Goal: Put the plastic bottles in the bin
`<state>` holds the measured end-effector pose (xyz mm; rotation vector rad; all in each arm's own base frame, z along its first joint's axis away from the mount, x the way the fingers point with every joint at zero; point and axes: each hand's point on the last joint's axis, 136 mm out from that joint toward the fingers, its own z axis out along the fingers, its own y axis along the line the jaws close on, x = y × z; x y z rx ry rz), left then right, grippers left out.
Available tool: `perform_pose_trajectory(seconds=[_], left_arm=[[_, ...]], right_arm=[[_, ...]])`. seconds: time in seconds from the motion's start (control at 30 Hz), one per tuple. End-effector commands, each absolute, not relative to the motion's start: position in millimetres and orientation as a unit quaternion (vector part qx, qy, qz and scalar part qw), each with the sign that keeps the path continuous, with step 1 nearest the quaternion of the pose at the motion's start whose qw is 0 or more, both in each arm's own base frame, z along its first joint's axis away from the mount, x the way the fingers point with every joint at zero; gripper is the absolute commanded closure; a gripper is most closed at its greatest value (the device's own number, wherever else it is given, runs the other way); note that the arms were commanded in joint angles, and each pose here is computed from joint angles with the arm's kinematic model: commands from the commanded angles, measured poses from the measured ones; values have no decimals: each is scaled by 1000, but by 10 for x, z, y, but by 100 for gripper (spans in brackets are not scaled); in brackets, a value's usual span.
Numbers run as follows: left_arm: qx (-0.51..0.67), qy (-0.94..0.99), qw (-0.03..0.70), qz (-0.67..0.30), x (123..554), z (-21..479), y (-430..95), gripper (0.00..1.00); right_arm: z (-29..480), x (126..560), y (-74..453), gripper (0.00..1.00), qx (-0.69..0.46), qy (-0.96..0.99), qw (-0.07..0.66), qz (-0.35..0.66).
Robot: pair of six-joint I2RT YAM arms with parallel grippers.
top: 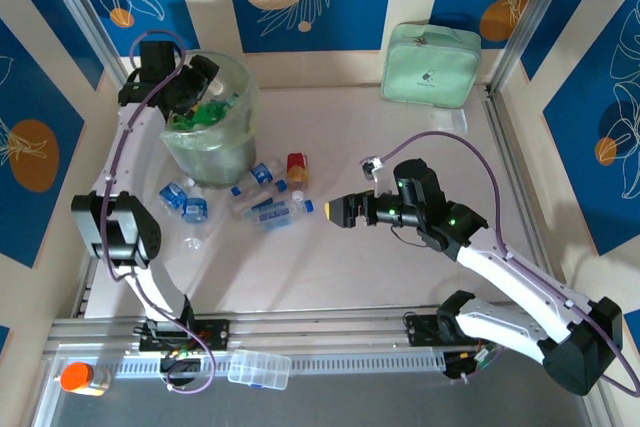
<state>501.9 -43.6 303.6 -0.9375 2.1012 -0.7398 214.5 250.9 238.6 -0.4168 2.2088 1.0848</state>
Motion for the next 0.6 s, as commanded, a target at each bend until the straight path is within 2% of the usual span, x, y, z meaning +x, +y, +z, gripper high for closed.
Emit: perform_pose_trajectory(seconds=[0.0,0.17,0.27,0.4,0.57], left_arm=[[-336,797,396,-309,4816,3587,-411,11],[-314,788,430,-311,4532,3899,-411,11],[-301,785,441,-314,4307,3987,-469,12],[-270,793,430,-336,3900,3935,-799,16],[-190,839,416,-295,3396,3692,-1223,17]], right_arm=[[2515,2145,2503,1,-170,833,334,406],[2528,2148,2493,0,-170,833,337,404],[2495,2176,2494,3,-167,838,335,398],[2331,2248,2522,7,-168,859,308,373],[2122,2385,2610,14,-162,886,263,345]])
